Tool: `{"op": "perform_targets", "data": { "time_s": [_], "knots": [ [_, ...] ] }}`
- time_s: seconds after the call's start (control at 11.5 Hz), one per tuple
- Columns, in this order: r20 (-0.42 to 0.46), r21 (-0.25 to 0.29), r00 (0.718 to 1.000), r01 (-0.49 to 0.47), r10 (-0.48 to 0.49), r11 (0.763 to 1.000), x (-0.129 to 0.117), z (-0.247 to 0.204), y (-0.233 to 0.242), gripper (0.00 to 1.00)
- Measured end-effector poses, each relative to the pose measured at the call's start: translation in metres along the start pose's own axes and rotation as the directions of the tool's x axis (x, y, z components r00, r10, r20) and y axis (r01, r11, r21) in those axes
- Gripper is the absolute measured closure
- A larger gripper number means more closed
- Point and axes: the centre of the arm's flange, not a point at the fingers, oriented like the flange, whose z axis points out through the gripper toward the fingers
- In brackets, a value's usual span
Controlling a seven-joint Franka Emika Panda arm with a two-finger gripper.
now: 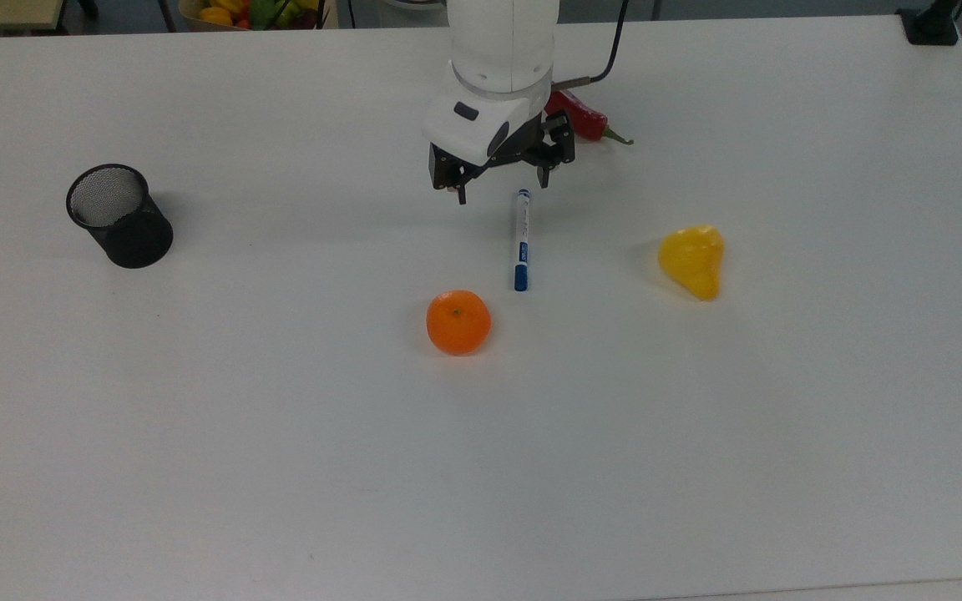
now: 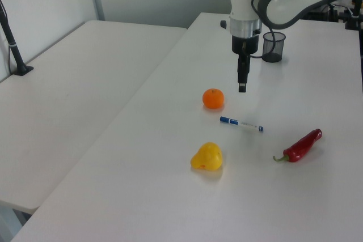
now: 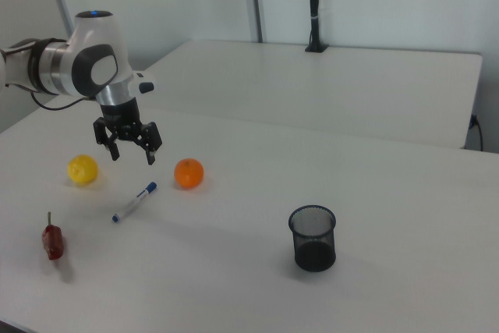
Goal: Place marker
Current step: 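Move the open gripper over the white blue-capped marker, then lower the gripper and close it on the marker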
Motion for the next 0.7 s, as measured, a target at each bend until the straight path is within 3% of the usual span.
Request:
{"op": "perform_targets", "data": {
  "time_s": [0.7],
  "knots": [
    [-0.019,-0.012,0.999,0.043,-0.043,0.999,0.015,0.076,-0.027,0.02]
  ]
}}
